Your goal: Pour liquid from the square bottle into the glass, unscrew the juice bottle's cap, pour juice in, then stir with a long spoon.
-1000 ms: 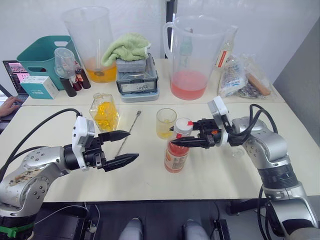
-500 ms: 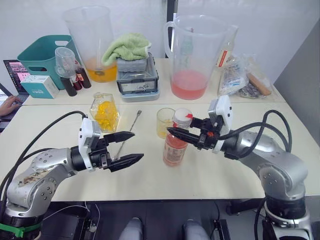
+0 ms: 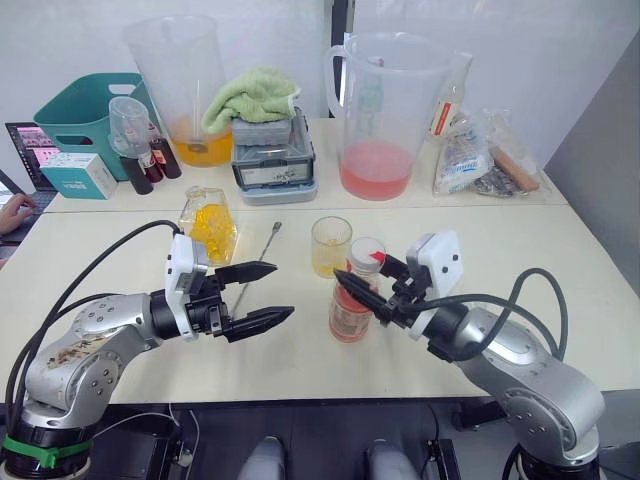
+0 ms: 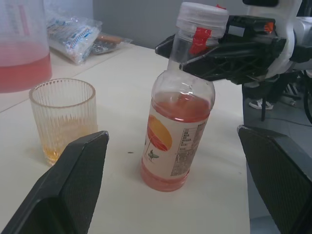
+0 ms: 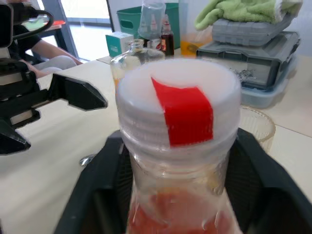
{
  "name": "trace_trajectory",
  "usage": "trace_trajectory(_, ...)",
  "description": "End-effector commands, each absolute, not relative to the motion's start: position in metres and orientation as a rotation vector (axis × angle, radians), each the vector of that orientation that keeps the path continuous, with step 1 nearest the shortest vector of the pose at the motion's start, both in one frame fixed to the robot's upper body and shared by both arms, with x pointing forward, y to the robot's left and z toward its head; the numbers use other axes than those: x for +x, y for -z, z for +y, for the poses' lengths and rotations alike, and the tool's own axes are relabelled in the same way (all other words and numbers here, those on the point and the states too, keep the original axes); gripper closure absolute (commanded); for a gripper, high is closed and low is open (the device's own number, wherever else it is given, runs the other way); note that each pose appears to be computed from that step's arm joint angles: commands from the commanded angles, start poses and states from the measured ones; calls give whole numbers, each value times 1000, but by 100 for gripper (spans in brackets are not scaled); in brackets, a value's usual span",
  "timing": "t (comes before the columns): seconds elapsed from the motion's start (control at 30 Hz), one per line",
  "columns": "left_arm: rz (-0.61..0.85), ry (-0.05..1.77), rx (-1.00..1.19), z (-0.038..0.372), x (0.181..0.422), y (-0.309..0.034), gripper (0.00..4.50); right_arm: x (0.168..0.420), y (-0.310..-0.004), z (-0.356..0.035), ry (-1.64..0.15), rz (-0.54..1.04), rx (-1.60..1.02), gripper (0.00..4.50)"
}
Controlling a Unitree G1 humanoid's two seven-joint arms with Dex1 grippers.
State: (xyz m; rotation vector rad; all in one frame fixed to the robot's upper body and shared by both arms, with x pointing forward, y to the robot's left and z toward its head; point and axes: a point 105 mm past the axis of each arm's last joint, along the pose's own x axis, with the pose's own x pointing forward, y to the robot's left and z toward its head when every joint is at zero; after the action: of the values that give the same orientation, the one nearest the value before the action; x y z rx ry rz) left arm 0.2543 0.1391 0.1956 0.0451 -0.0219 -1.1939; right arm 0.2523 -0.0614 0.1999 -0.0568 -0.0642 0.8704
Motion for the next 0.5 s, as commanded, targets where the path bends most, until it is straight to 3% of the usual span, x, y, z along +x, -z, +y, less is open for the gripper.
trace_trajectory(0.03,-56,1203,62,138,254,-202,0,248,-211,-65,-939,-107,-70,46)
trace_trajectory(0.07,-57,1204,62,137,254,-202,0,248,-213,-68,-952,-107,-80,9)
trace_trajectory(0.1,-57,1205,61,137,254,-202,0,248,-214,-71,-969,-107,-89,3)
trace_trajectory(0.5,-61,1205,63,139,253,-203,0,258,-229,-87,-1368,-60,-173,3)
